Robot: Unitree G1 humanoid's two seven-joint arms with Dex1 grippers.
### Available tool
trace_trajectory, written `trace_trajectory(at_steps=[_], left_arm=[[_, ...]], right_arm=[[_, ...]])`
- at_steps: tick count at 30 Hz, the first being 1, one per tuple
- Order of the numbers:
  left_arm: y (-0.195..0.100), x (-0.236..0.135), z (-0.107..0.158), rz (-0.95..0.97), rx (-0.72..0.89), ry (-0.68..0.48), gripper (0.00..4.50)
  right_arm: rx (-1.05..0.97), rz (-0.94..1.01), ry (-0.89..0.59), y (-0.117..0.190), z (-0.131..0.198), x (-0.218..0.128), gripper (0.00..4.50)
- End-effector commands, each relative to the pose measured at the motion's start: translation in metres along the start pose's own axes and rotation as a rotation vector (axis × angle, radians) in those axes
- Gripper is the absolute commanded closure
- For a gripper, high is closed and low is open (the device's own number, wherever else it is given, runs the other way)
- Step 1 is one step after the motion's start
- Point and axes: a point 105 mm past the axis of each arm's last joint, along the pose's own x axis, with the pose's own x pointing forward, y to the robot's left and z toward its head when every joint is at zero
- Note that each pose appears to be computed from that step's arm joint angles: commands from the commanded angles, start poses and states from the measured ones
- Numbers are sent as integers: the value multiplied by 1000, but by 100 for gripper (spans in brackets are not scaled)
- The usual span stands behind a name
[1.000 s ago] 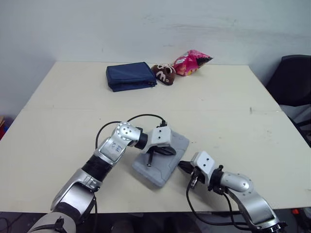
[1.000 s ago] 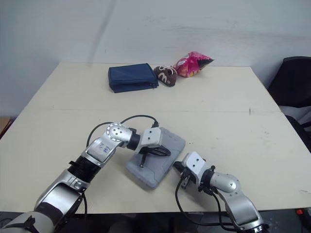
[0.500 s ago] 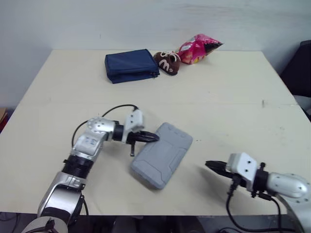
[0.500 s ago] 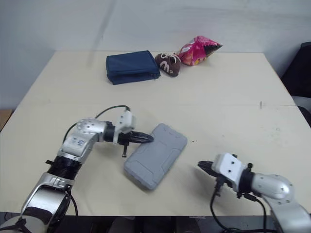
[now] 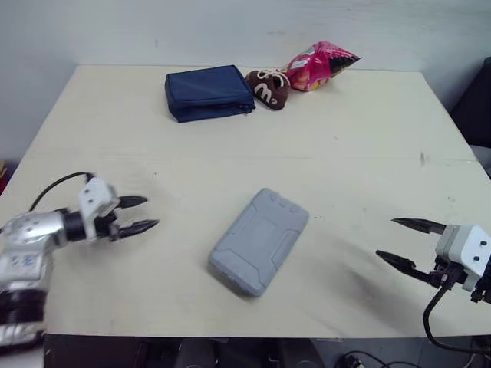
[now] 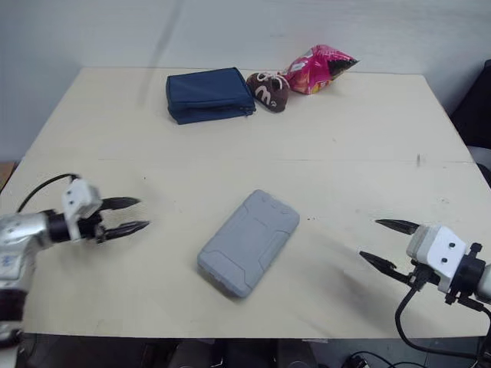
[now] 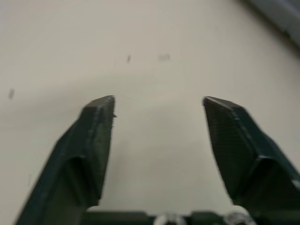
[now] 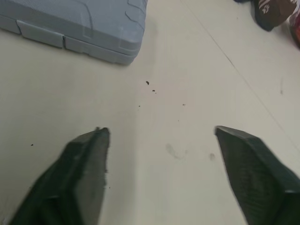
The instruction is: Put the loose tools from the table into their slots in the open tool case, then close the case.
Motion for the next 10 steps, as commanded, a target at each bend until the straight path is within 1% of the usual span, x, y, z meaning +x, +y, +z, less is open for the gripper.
trace_trajectory(at_steps=[1,3,5,8,9,10], left_arm=[[-8,-24,9,100,38,-2,6],[-20,-36,8,154,3,-14,6],[-25,-43,6,205,-8,-10,6],[-21,-44,5,274,9,-12,6],[-19,-43,7,290,16,-38,6],[-17,-41,8,310,30,-38,6]], right_arm=[[-49,-12,-29,-9,3,-6,0],[-50,-5,-38,-13,0,-1,0],[-44,7,-57,-16,-1,7,0],[-43,24,-73,-18,-2,15,0],[-45,29,-76,-19,-2,18,0],[-45,29,-81,-21,-2,21,0]])
